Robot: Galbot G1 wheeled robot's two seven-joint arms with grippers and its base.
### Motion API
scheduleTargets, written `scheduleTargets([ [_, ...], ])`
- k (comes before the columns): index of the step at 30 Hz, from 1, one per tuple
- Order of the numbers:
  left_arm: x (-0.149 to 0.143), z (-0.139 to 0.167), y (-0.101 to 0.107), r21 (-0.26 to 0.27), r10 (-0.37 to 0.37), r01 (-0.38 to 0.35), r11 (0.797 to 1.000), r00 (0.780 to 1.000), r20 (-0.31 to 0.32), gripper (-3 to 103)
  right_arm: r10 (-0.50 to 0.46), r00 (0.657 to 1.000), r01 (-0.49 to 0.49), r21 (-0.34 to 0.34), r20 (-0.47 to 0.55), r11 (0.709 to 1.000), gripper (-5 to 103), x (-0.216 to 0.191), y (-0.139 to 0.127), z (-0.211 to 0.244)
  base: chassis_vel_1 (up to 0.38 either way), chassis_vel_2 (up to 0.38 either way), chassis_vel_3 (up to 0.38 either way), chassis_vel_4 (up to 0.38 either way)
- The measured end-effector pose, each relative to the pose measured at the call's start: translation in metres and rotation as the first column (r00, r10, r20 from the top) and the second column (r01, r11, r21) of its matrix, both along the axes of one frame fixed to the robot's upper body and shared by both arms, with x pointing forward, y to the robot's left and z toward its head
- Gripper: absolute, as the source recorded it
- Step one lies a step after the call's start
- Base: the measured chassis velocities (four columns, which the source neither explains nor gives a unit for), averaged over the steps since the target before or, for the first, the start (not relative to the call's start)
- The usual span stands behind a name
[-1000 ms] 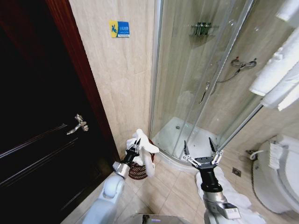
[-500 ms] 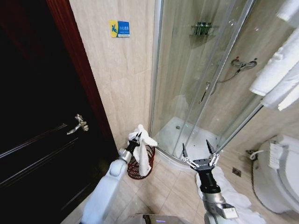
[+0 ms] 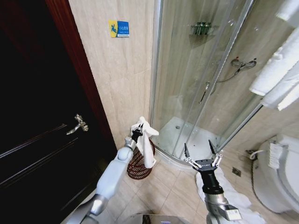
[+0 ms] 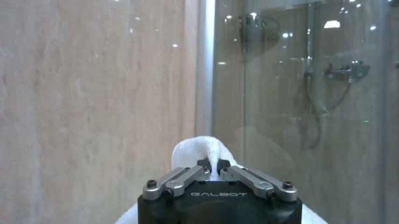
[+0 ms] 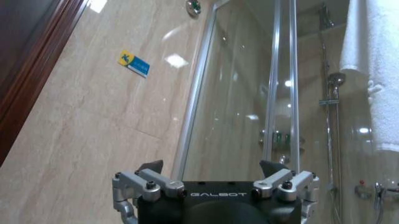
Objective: Discard the used towel into the hamper.
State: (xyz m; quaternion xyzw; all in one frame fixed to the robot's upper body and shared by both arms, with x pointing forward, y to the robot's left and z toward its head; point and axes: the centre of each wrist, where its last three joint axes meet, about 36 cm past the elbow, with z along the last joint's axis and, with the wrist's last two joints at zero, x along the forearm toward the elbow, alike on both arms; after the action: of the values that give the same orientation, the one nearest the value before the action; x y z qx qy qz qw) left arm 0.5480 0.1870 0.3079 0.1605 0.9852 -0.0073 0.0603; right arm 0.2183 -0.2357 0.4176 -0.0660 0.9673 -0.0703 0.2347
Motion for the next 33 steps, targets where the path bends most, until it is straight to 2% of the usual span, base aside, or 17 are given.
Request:
scheduleTargets([
  [6, 0.013, 0.013, 0.012, -0.002, 0.040, -0.040, 0.999, 0.998, 0.047, 3, 0.001, 1.000, -0.001, -0.001, -0.003, 1.000, 100, 0.000, 0.000, -0.001, 0.000, 0.000, 0.000, 0.000],
  [12, 0.013, 0.024, 0.019, 0.009, 0.025, -0.026, 1.000, 0.997, 0.075, 3, 0.004, 1.000, -0.004, -0.002, -0.005, 1.000, 100, 0.001, 0.001, -0.002, 0.000, 0.000, 0.000, 0.000],
  [19, -0.006, 0.005, 0.019, 0.036, -0.028, 0.026, 0.999, 0.999, 0.044, 3, 0.005, 1.000, -0.005, -0.002, -0.008, 1.000, 100, 0.002, 0.001, -0.004, 0.000, 0.000, 0.000, 0.000],
  [23, -0.031, -0.025, 0.018, 0.073, -0.079, 0.080, 0.994, 0.997, -0.008, 3, 0.002, 1.000, -0.002, 0.002, -0.012, 1.000, 100, 0.001, 0.000, -0.005, 0.000, 0.000, 0.000, 0.000],
  [33, -0.050, -0.074, 0.007, 0.128, -0.114, 0.129, 0.983, 0.987, -0.112, 3, -0.002, 1.000, 0.002, 0.016, -0.013, 1.000, 100, 0.002, -0.001, -0.008, 0.000, 0.000, 0.000, 0.000],
])
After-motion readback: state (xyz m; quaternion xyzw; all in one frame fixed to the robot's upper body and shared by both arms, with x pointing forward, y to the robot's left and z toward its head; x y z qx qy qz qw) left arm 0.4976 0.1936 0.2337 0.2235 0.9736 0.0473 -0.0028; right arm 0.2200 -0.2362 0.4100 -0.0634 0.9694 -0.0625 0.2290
